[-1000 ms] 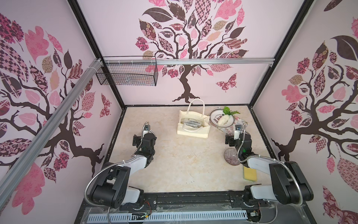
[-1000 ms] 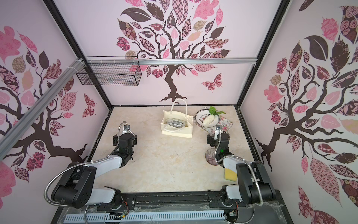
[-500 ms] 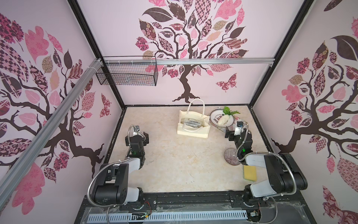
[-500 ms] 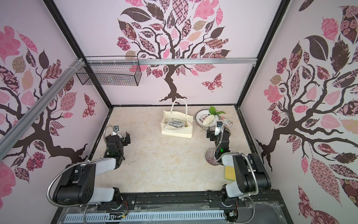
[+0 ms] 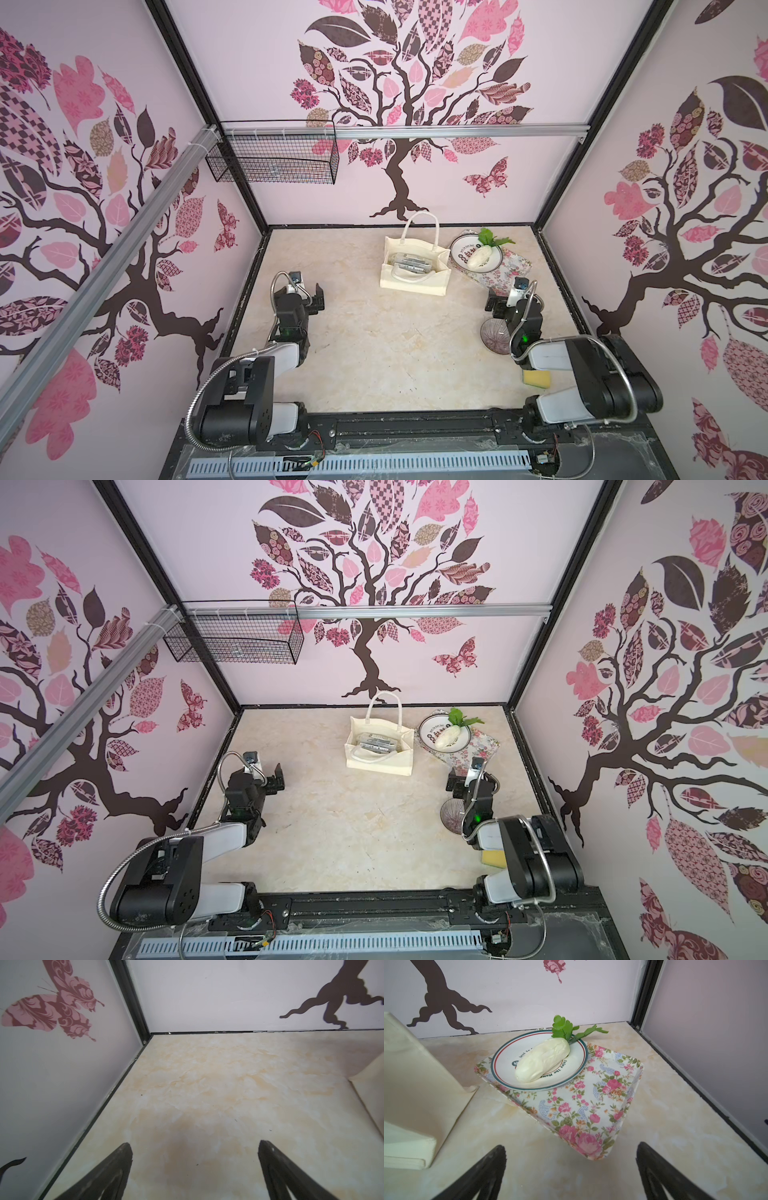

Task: Put the compass set into the canvas bag
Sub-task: Reset both arms

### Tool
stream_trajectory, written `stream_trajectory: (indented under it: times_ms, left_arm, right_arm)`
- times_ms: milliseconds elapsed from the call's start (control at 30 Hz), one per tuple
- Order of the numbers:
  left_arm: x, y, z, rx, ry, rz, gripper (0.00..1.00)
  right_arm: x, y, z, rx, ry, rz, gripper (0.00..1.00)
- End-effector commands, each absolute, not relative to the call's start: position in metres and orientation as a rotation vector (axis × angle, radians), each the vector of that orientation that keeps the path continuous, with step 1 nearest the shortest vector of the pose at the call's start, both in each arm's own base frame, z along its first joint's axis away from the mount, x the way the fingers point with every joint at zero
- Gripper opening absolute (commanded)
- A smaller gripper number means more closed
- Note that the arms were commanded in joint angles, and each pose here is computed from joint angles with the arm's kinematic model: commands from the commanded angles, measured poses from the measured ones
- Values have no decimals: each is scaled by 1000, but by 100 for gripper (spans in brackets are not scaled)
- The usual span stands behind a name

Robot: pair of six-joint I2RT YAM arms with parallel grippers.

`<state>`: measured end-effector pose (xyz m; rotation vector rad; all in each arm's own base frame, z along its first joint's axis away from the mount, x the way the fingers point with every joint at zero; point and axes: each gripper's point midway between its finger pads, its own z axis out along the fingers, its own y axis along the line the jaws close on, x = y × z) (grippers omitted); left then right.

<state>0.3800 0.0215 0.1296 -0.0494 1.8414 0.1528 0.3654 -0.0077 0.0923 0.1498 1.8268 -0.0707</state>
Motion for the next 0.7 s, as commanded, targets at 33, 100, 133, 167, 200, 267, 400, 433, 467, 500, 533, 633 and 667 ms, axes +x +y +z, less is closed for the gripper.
stream_trajectory:
  times_ms: [33, 100, 133, 167, 200, 267, 400, 433, 467, 500, 533, 633, 667]
  left_arm:
    - [385, 5, 124, -8, 1789, 40, 97]
    - [387, 5, 113, -6, 1774, 42, 97]
    - [390, 4, 114, 0, 1749, 43, 97]
    - [390, 8, 113, -21, 1740, 52, 97]
    - [389, 12, 108, -46, 1784, 69, 97]
    - [394, 19, 107, -86, 1818, 100, 97]
    - [398, 37, 104, -192, 1840, 165, 97]
    - [399, 36, 106, -186, 1821, 160, 97]
    - [399, 36, 107, -184, 1813, 162, 97]
    - [399, 36, 106, -189, 1823, 161, 97]
    - [399, 36, 105, -189, 1827, 161, 97]
    - [400, 36, 107, -189, 1818, 161, 97]
    - [400, 36, 107, -186, 1816, 159, 97]
  right_arm:
    - [376, 3, 116, 105, 1734, -6, 100]
    - [383, 13, 113, 38, 1769, 21, 100]
    - [386, 12, 112, 51, 1769, 24, 100]
    - [386, 5, 111, 94, 1770, 1, 100]
    - [387, -5, 110, 159, 1774, -34, 100]
    - [387, -7, 111, 166, 1774, -37, 100]
    - [386, -7, 111, 167, 1769, -40, 100]
    - [386, -7, 112, 167, 1767, -39, 100]
    - [386, -8, 112, 169, 1767, -40, 100]
    - [386, -8, 112, 166, 1767, -43, 100]
    - [386, -7, 111, 165, 1768, -43, 100]
    - [386, -7, 111, 166, 1770, -42, 100]
    - [386, -7, 111, 166, 1770, -41, 100]
